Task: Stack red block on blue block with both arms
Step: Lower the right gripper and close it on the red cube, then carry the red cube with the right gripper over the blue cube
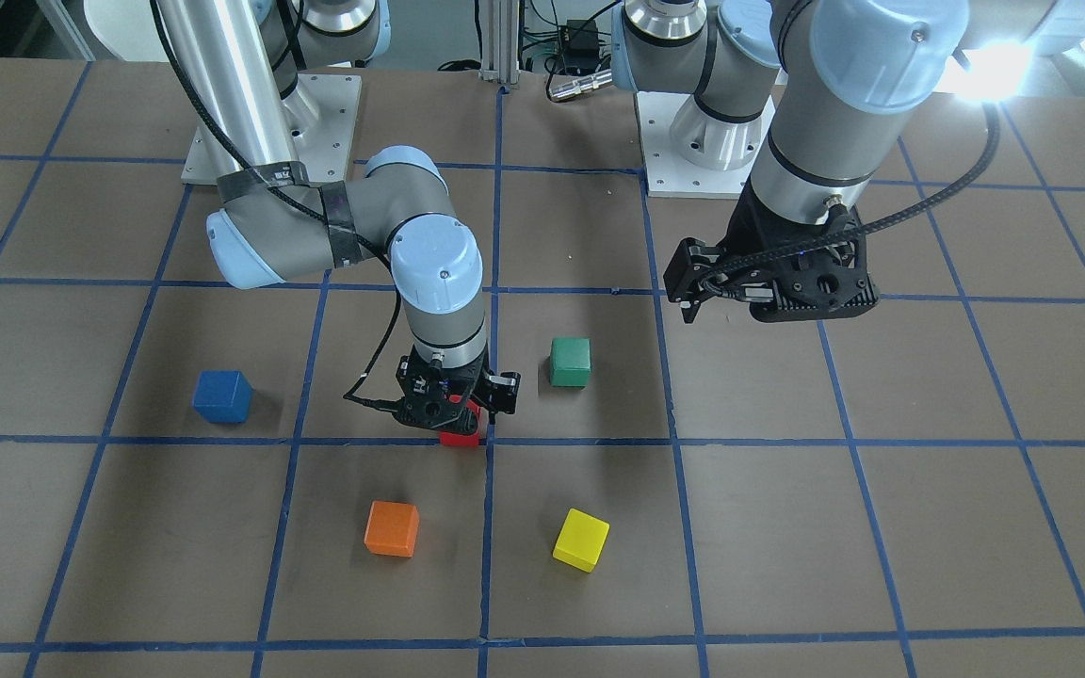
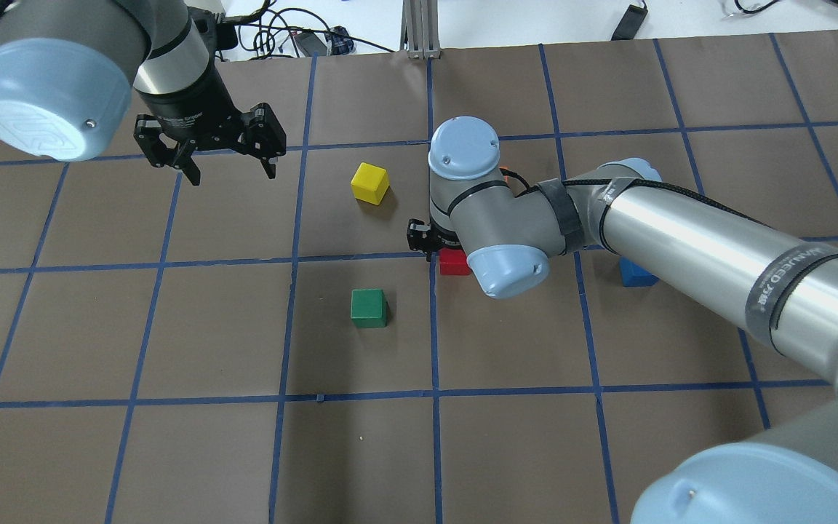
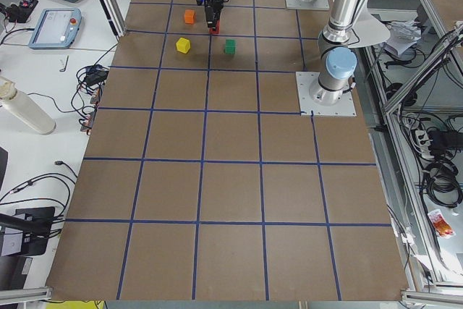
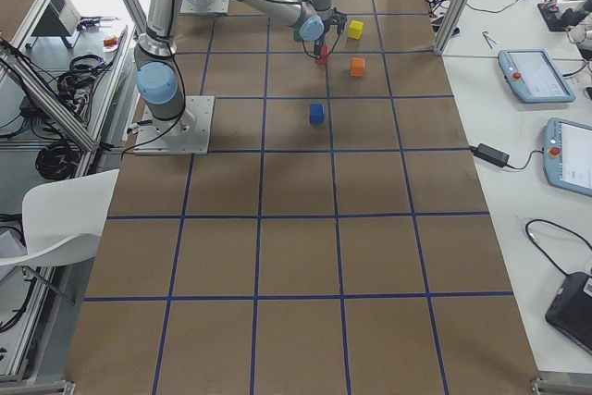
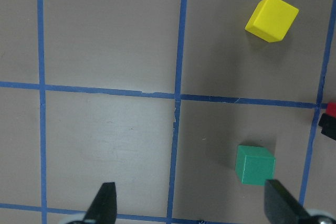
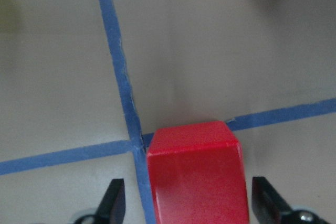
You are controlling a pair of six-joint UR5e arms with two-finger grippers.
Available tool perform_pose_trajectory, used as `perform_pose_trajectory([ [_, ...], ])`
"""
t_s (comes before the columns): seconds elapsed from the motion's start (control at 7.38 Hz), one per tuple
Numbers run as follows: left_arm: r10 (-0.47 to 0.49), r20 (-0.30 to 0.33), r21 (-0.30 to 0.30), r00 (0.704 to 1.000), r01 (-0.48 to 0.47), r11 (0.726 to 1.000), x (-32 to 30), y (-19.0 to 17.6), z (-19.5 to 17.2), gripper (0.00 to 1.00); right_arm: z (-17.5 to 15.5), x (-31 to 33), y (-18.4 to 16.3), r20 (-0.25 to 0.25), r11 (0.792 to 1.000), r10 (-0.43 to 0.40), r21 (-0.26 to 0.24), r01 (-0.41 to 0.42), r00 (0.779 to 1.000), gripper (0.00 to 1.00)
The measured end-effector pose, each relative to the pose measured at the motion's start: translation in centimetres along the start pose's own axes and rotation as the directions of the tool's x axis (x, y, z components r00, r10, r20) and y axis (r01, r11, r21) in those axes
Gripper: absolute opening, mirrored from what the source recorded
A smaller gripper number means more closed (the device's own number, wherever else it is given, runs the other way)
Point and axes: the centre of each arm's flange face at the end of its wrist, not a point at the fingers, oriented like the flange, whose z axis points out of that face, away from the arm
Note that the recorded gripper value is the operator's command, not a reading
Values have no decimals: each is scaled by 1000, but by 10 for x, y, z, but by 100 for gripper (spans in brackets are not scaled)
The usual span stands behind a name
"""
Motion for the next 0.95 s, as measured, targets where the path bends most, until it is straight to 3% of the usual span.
perform_pose_trajectory([
  [0.41, 1, -1, 1, 1000, -1, 1000, -1, 0, 0, 100, -15, 6, -4, -38, 1000, -2, 30, 3, 999, 0],
  [0.68, 0, -1, 5, 1000, 0, 1000, -1, 1, -2, 100, -54, 32, -8, -96, 999, -24, 42, 28, 995, 0],
  [0.95, 0, -1, 7, 1000, 0, 1000, -1, 1, -4, 100, -89, 82, -21, -127, 999, -40, 5, 41, 991, 0],
])
